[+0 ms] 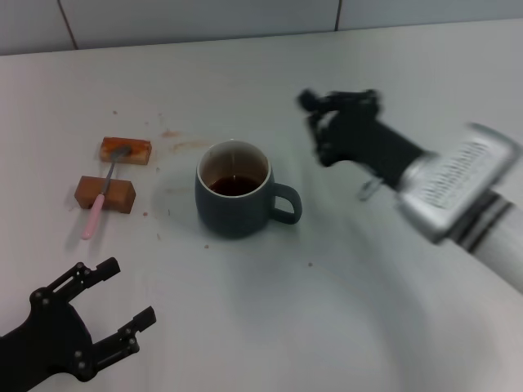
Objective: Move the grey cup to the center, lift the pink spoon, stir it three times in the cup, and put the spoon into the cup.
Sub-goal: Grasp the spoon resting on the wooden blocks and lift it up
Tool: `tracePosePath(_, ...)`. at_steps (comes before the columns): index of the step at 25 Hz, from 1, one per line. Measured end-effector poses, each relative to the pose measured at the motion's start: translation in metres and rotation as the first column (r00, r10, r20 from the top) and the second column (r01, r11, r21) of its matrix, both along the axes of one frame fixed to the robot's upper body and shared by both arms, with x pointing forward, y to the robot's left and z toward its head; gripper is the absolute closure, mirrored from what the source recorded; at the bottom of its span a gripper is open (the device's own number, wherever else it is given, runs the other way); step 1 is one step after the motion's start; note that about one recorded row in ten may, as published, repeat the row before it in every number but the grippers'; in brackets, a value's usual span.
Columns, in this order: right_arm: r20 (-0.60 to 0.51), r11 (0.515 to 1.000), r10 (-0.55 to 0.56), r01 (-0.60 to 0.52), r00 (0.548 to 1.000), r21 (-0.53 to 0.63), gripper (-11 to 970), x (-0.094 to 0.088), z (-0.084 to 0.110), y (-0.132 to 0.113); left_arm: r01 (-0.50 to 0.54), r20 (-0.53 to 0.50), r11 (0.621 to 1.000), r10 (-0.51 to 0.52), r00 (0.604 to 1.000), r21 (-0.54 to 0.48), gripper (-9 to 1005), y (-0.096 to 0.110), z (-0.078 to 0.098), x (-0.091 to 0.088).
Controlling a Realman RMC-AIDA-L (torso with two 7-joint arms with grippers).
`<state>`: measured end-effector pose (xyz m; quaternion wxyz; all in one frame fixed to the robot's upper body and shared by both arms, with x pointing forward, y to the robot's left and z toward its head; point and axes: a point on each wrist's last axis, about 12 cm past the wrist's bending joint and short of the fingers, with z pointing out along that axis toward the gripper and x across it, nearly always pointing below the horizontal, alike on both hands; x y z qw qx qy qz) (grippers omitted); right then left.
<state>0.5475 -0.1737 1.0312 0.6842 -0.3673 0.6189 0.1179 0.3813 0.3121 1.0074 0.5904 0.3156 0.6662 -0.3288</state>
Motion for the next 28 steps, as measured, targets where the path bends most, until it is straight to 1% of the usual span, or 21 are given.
tracePosePath(1,0.032,0.998,-0.035,0.032,0.999,0.063,918,-0.010,0.000,-0.019,-0.003,0.001,1.000,0.003,1.000,0.000,200,0.000,0.000,0.000)
tracePosePath(2,0.032,0.998,-0.035,0.032,0.999,0.063,918,-0.010,0.000,-0.019,-0.003,0.001,1.000,0.003,1.000,0.000,200,0.000,0.000,0.000)
tracePosePath(5,0.046,0.983,-0.051,0.042,0.998,0.178,918,-0.028,0.002,-0.050,-0.004,0.002,1.000,0.004,1.000,0.000,201,0.000,0.000,0.000)
tracePosePath(6,0.030,0.969,-0.010,0.002,1.000,0.246,918,-0.040,0.005,-0.069,-0.004,0.002,1.000,0.004,1.000,0.000,201,0.000,0.000,0.000)
tracePosePath(7,0.030,0.969,-0.010,0.002,1.000,0.246,918,-0.040,0.005,-0.069,-0.006,0.004,1.000,0.006,1.000,0.000,201,0.001,0.001,0.001)
tracePosePath(9,-0.007,0.958,0.067,-0.063,0.998,0.278,918,-0.050,0.007,-0.088,-0.006,0.005,1.000,0.006,1.000,0.001,201,0.001,0.001,0.002)
tracePosePath(10,-0.037,0.954,0.114,-0.099,0.993,0.284,918,-0.055,0.010,-0.098,-0.003,0.007,1.000,0.003,1.000,0.001,202,0.000,0.001,0.004)
tracePosePath(11,-0.107,0.939,0.217,-0.178,0.970,0.296,918,-0.064,0.014,-0.112,-0.003,0.008,1.000,0.003,1.000,0.002,202,0.000,0.001,0.004)
tracePosePath(12,-0.107,0.939,0.217,-0.178,0.970,0.296,918,-0.064,0.014,-0.112,-0.002,0.008,1.000,0.002,1.000,0.002,202,0.000,0.001,0.004)
tracePosePath(14,-0.159,0.927,0.303,-0.252,0.940,0.276,917,-0.073,0.017,-0.121,-0.002,0.009,1.000,0.002,1.000,0.002,202,0.000,0.001,0.005)
tracePosePath(16,-0.212,0.920,0.356,-0.302,0.910,0.252,917,-0.081,0.017,-0.127,-0.001,0.011,1.000,0.001,1.000,0.002,202,-0.001,0.001,0.006)
tracePosePath(18,-0.263,0.913,0.390,-0.335,0.882,0.232,917,-0.088,0.014,-0.130,0.000,0.012,1.000,0.000,1.000,0.002,203,-0.002,0.001,0.006)
tracePosePath(20,-0.297,0.911,0.404,-0.349,0.865,0.220,917,-0.093,0.010,-0.131,0.001,0.014,1.000,-0.001,1.000,0.001,203,-0.002,0.001,0.007)
tracePosePath(22,-0.318,0.915,0.398,-0.345,0.861,0.211,917,-0.100,0.004,-0.130,0.002,0.015,1.000,-0.002,1.000,0.001,203,-0.003,0.002,0.007)
tracePosePath(25,-0.319,0.922,0.384,-0.340,0.866,0.188,915,-0.110,-0.007,-0.127,0.005,0.017,1.000,-0.005,1.000,-0.001,204,-0.004,0.002,0.008)
tracePosePath(26,-0.336,0.923,0.384,-0.342,0.860,0.179,914,-0.115,-0.012,-0.125,0.005,0.018,1.000,-0.005,1.000,-0.001,204,-0.004,0.002,0.009)
tracePosePath(28,-0.351,0.922,0.386,-0.345,0.853,0.176,913,-0.118,-0.015,-0.124,0.007,0.020,1.000,-0.007,1.000,-0.001,204,-0.004,0.002,0.009)
